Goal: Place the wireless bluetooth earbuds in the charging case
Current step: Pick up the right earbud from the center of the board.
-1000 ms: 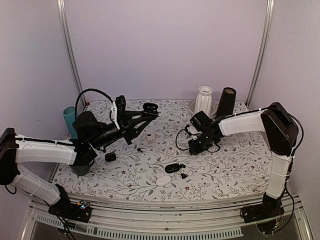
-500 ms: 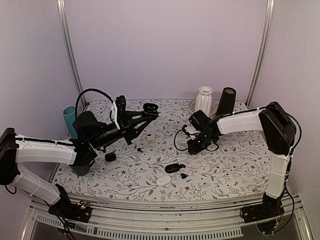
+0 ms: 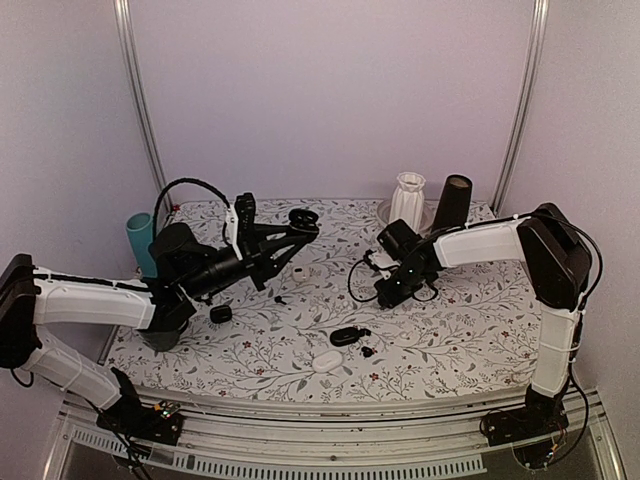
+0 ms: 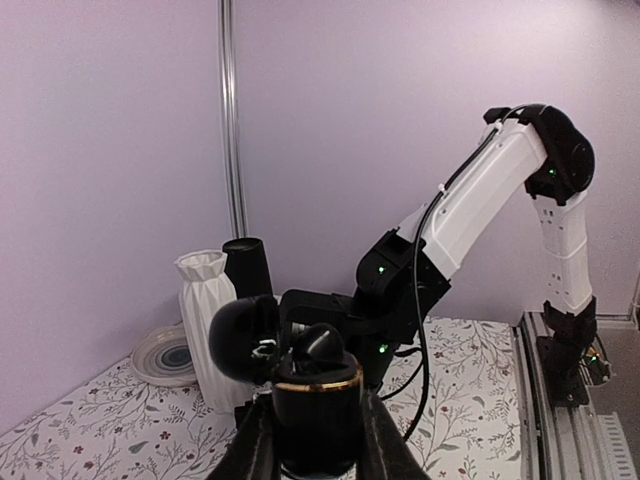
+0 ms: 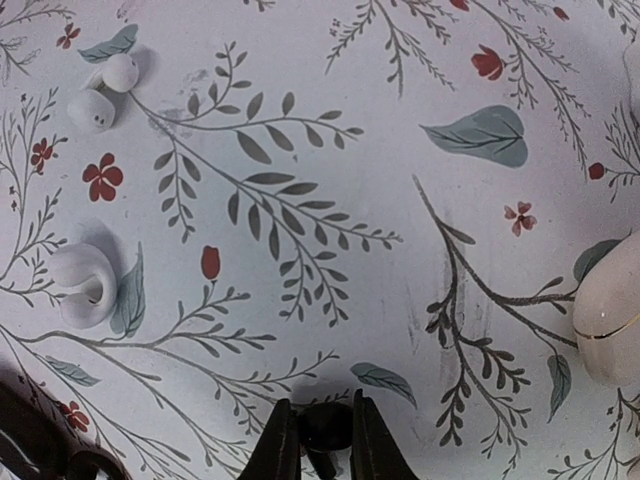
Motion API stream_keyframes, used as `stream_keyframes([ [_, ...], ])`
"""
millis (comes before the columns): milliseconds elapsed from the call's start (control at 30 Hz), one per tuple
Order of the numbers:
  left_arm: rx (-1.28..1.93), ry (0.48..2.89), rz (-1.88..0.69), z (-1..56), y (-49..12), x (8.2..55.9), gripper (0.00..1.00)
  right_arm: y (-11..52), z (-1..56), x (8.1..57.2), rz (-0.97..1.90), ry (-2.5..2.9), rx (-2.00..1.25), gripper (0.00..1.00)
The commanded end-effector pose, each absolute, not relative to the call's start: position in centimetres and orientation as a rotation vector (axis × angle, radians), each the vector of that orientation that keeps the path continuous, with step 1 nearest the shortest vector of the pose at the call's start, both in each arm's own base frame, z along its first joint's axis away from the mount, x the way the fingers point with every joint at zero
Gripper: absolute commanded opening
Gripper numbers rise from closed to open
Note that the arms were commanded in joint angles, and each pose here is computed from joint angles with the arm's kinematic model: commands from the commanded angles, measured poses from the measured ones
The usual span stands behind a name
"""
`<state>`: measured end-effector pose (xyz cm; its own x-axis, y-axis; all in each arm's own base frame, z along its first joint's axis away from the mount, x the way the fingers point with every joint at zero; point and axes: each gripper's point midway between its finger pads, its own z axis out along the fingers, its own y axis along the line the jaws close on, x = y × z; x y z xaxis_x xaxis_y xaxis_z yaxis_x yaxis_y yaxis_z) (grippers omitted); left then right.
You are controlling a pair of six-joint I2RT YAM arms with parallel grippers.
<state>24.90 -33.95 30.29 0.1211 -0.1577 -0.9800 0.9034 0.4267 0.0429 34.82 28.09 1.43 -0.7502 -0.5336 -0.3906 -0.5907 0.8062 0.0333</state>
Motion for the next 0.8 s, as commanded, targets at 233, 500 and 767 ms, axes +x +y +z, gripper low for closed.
stream_keyframes([
  [233,0.754,1.193,-0.892,31.0,-33.8,26.1,0.0,28.9,1.8,34.2,0.327,2.677,-0.775,0.08],
  [500,0.698,1.221,-0.866,30.4,-33.2,27.0,0.0,29.8,5.4,34.9,0.432,2.597,-0.631,0.07],
  [767,0.615,1.237,-0.894,29.8,-33.2,28.0,0.0,30.5,10.2,35.4,0.547,2.485,-0.515,0.06],
])
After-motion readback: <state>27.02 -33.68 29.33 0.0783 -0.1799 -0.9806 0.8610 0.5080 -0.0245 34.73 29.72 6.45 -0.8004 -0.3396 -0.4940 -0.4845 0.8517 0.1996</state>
